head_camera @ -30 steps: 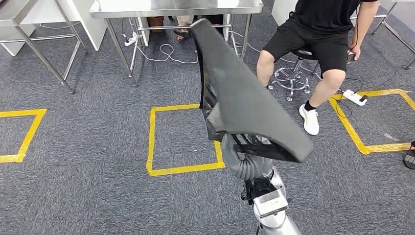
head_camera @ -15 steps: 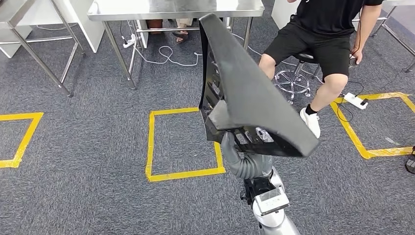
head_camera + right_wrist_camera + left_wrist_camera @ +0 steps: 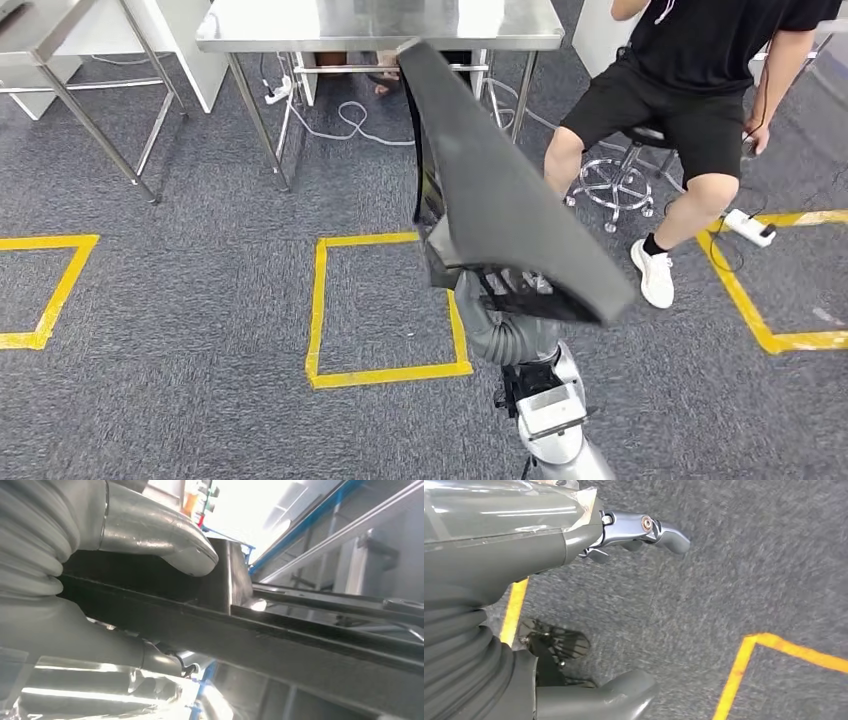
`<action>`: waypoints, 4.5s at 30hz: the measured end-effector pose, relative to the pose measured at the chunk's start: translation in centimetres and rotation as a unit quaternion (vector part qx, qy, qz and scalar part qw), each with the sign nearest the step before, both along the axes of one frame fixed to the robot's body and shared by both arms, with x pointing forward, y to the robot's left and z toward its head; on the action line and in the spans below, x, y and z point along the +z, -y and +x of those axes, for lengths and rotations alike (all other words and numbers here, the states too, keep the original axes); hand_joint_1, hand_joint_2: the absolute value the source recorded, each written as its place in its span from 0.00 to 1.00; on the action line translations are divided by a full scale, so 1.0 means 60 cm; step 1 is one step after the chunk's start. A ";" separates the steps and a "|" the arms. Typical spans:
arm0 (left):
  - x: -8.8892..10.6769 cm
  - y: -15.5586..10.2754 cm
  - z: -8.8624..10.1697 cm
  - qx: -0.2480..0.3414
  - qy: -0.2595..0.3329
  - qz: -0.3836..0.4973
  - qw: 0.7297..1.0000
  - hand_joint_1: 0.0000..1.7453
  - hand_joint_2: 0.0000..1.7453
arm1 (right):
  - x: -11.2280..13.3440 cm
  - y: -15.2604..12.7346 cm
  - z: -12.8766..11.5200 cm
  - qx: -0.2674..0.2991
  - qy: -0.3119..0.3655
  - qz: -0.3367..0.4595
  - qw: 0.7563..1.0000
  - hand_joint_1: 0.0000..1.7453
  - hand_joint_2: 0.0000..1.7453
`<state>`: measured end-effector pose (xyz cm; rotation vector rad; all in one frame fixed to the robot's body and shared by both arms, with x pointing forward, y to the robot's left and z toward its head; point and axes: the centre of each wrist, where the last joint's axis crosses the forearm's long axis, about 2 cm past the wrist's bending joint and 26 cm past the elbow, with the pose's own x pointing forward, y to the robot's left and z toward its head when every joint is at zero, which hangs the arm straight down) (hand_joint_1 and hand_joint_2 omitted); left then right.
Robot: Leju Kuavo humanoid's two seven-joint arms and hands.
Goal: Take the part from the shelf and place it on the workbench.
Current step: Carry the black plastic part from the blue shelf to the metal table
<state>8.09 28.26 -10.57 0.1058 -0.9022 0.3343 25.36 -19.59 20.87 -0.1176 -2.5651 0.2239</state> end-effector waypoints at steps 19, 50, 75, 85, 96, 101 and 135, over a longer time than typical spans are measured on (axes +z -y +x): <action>0.000 -0.004 0.003 -0.001 0.000 0.005 1.000 0.00 1.00 | 0.003 0.001 0.003 -0.002 -0.001 0.019 1.000 1.00 1.00; 0.002 -0.007 0.010 0.007 -0.026 0.041 0.999 0.00 1.00 | 0.007 0.002 0.011 -0.013 0.005 0.034 0.999 1.00 1.00; 0.003 -0.001 0.013 0.009 -0.023 0.042 0.999 0.00 1.00 | 0.012 0.002 0.020 -0.008 0.009 0.034 0.999 1.00 1.00; 0.002 -0.004 0.011 0.014 -0.024 0.044 0.999 0.00 1.00 | 0.011 0.000 0.023 -0.006 0.007 0.033 0.999 1.00 1.00; 0.003 -0.002 0.013 0.011 -0.021 0.043 0.999 0.00 1.00 | 0.012 -0.001 0.029 -0.008 0.009 0.028 1.000 1.00 1.00; 0.003 -0.002 0.013 0.009 -0.020 0.045 0.999 0.00 1.00 | 0.009 -0.003 0.030 -0.007 0.005 0.024 1.000 1.00 1.00; 0.002 -0.005 0.007 0.002 -0.019 0.053 0.998 0.00 1.00 | 0.002 -0.017 0.032 0.007 -0.018 0.017 1.000 1.00 1.00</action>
